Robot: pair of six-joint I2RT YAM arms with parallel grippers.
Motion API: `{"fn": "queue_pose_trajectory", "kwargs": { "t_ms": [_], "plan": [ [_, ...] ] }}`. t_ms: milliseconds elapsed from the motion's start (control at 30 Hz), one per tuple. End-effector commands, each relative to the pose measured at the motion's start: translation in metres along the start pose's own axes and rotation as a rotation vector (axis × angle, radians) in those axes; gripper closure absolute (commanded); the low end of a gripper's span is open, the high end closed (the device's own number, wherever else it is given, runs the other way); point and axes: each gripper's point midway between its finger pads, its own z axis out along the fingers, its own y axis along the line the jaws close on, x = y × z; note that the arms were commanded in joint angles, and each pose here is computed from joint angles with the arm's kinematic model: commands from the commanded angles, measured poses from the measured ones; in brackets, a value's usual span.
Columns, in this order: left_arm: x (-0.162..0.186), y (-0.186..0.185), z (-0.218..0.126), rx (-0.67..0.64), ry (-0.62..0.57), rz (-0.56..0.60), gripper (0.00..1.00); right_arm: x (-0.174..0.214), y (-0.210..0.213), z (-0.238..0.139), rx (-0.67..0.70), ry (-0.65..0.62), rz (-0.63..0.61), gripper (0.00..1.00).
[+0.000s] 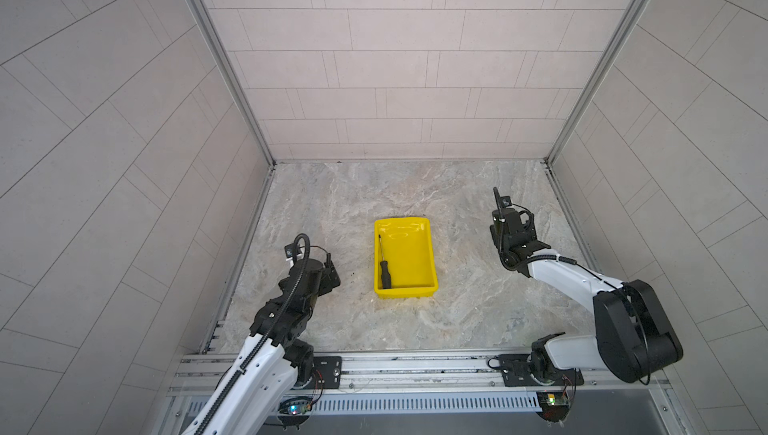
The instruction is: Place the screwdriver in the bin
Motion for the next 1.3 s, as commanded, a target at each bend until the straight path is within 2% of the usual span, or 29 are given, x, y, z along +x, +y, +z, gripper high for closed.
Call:
{"fn": "queue_pose_trajectory", "kwargs": {
  "t_ms": [0,333,567,800,1000,1067,1167,1200,1267],
  "plan": [
    [0.004,0.002,0.001,-0.008,0.003,0.011,0.01,-0.009,0.005,0.008,-0.005,-0.08,0.031,0.23],
    [0.002,0.002,0.003,-0.011,-0.011,0.008,0.01,0.007,0.013,0.023,-0.036,-0.09,0.048,0.23],
    [0.003,-0.001,0.006,-0.016,0.006,0.023,0.01,-0.005,0.01,0.019,-0.077,-0.213,0.156,0.23],
    [0.005,-0.005,0.01,-0.016,0.032,0.041,0.01,-0.003,0.008,0.021,-0.108,-0.22,0.173,0.23],
    [0.009,-0.008,0.015,-0.024,0.067,0.062,0.01,-0.006,0.004,0.016,-0.11,-0.295,0.172,0.23],
    [0.009,-0.008,0.015,-0.029,0.069,0.066,0.01,0.005,0.006,0.017,-0.116,-0.281,0.186,0.21],
    [0.007,-0.01,0.016,-0.024,0.06,0.065,0.01,0.013,-0.008,0.023,-0.031,-0.408,0.272,0.18],
    [0.008,-0.009,0.016,-0.025,0.064,0.067,0.01,0.016,-0.009,0.019,-0.025,-0.421,0.273,0.13],
    [0.008,-0.008,0.014,-0.028,0.062,0.065,0.01,0.016,-0.007,0.018,-0.043,-0.38,0.26,0.13]
  ]
}}
